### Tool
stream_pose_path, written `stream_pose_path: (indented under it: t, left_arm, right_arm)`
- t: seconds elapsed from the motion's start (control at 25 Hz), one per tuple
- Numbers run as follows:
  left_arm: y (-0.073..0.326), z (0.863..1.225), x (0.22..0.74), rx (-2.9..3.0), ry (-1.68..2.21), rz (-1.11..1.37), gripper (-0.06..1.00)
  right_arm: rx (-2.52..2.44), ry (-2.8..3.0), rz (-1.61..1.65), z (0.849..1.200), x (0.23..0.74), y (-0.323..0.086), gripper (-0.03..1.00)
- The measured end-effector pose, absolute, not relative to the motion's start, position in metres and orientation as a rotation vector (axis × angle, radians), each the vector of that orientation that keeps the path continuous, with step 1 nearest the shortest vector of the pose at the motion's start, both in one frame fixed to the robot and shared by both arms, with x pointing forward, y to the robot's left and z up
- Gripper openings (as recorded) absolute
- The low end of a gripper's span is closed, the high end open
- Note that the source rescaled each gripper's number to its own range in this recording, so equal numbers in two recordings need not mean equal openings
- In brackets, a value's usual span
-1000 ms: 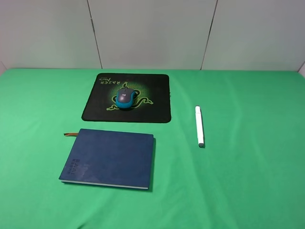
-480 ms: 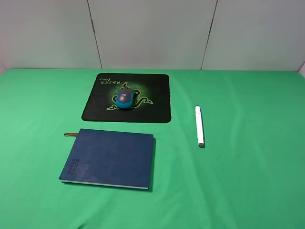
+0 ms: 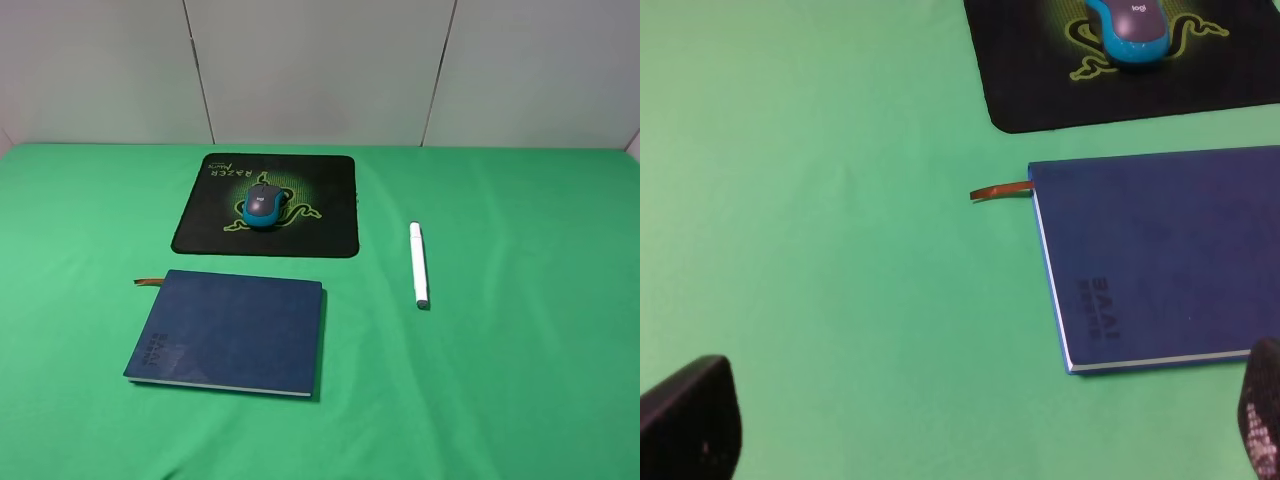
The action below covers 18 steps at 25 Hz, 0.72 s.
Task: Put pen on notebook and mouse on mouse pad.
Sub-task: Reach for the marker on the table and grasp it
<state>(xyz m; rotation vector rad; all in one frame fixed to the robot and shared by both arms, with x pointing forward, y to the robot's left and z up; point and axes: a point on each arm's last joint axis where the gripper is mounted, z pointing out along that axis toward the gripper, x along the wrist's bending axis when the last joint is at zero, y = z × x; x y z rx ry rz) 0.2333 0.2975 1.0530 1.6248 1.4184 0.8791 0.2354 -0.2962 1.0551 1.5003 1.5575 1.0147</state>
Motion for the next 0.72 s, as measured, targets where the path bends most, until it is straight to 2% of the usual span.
stream_pose_path:
  t: [0.72]
  left_arm:
    - [0.2975,1.0531,0.2333,1.624,1.418,0.88,1.0]
  right_arm:
    - [1.496,1.552,1.001,1.0552,0.2355,-0.2973,1.0]
